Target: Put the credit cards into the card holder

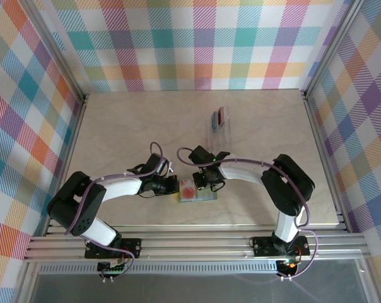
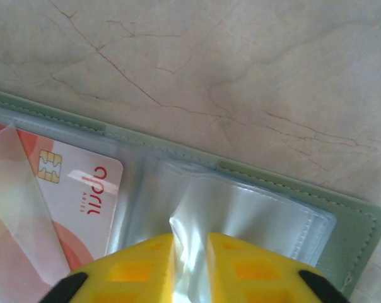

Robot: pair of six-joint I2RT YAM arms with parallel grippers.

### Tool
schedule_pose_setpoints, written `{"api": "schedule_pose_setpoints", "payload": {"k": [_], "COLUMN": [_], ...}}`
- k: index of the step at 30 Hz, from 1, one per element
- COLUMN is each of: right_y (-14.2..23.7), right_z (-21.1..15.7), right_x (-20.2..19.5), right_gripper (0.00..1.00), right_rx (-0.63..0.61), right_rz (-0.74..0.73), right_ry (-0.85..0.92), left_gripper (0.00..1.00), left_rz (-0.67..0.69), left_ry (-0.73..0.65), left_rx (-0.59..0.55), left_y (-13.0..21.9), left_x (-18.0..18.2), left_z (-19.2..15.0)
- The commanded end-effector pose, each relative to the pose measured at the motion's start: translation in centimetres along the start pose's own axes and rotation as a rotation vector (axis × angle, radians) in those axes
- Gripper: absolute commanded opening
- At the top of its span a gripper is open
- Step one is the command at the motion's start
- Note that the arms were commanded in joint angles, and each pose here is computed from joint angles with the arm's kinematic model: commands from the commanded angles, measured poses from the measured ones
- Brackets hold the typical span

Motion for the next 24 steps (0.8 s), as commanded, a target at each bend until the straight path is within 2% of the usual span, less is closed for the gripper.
{"api": "schedule_pose_setpoints", "payload": {"k": [1,5,16,24], "right_y": [-0.8,0.1,3.8,2.3], "right_z": [-1.0,-0.5,1.5,2.5], "right_x": [-0.5,-0.3,2.6,4.9], "right_gripper": [0.1,0.0,0.0,0.0], "right_rx": [0.031,0.004,-0.067,-0.039], "right_rz": [-0.03,-0.031,0.096,0.225], "right_ry": [-0.004,0.006,0.052,0.03], "left_gripper": [0.0,0.0,0.0,0.0], "left_rz": [0.019,0.021,0.019,0.002], "left_ry": [0.0,0.0,0.012,0.036], "left_rx": [0.068,0.066,0.078,0.09], "left_y": [-0.9,-0.8,-1.4,-2.0], "left_x": [0.7,0.7,0.9,1.0], "left_z": [-1.6,-1.6,-1.6,-1.8]}}
Point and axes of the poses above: each hand's point on the last joint's axis, 136 mm out from that joint toward the fingers, its own y axis back along the fingers, its own x axis along the line the jaws close on, z = x × y, the point moved 8 cm from there along y, back along the fingers, and after that the axes turned 1 degree about -y, right-handed, at the moved point
